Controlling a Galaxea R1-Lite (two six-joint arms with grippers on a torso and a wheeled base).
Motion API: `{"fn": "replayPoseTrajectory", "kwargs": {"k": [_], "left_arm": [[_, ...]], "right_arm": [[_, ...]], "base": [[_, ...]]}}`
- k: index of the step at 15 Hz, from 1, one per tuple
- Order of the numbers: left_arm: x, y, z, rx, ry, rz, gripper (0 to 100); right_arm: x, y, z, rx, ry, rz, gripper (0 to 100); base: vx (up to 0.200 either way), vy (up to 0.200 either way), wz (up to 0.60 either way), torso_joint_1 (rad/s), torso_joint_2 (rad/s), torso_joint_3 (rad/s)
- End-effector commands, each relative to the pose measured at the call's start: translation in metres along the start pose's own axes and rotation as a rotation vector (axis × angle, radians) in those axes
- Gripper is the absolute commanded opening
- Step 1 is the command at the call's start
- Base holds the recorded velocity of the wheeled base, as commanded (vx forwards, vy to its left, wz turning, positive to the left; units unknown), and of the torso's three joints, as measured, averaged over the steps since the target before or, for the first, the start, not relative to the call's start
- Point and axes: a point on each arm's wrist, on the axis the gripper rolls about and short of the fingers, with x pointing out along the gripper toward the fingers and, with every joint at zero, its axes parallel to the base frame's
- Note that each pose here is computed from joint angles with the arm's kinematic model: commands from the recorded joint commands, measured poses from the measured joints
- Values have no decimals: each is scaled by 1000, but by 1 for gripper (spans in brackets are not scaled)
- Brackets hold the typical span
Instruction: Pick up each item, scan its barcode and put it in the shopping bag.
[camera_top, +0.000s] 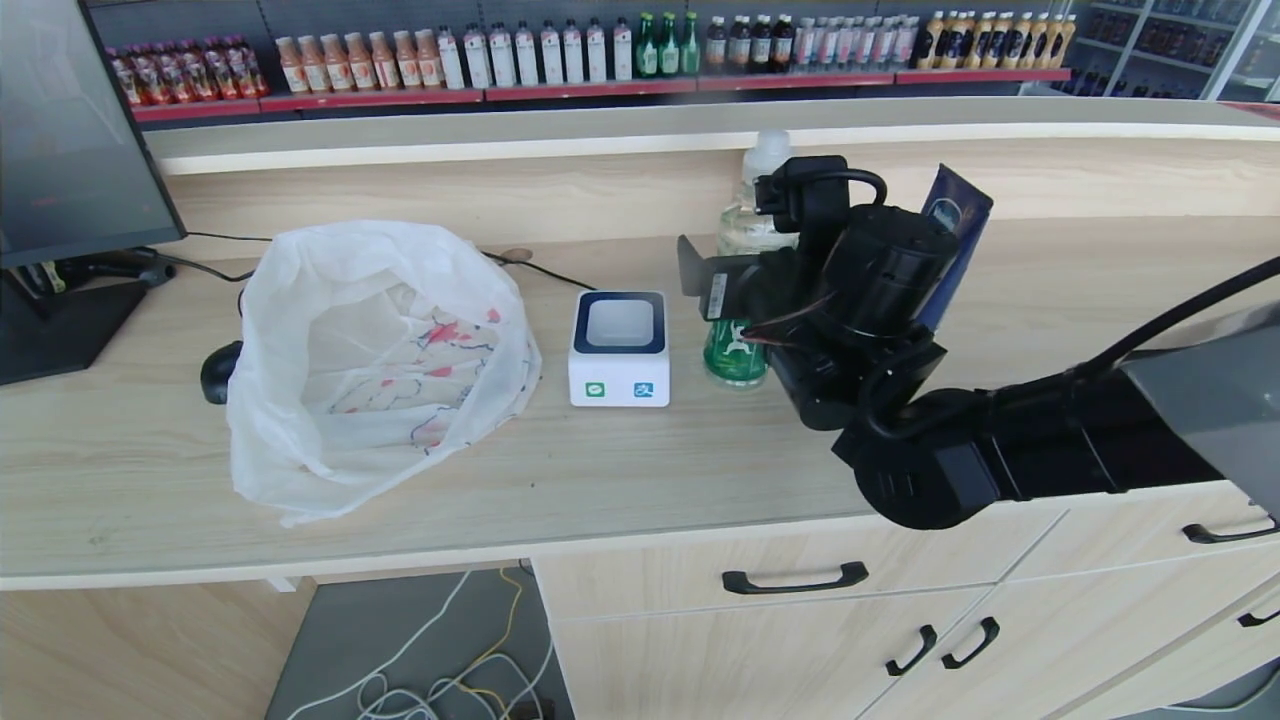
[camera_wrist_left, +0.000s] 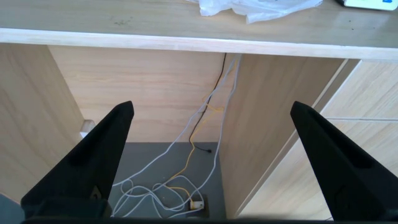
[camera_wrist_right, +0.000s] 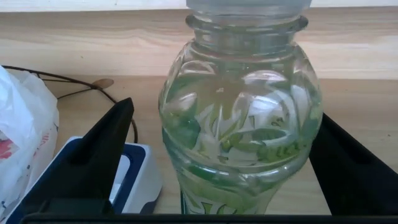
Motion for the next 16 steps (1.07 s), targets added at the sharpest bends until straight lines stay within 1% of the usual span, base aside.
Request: {"fn": "replayPoseTrajectory", "kwargs": {"k": [1, 7, 10, 16], "left_arm": [[0, 0, 0, -1, 0, 0, 100], [0, 0, 0, -1, 0, 0, 100], [0, 0, 0, -1, 0, 0, 100], [0, 0, 0, -1, 0, 0, 100]], "right_arm": [[-3, -1, -11, -10, 20, 0, 100], [-1, 2, -22, -6, -6, -4, 100], [4, -5, -24, -21, -6, -22, 100], [5, -6, -24, -22, -7, -25, 100]], "base": [[0, 0, 0, 0, 0, 0], [0, 0, 0, 0, 0, 0], [0, 0, 0, 0, 0, 0], [0, 0, 0, 0, 0, 0]]}}
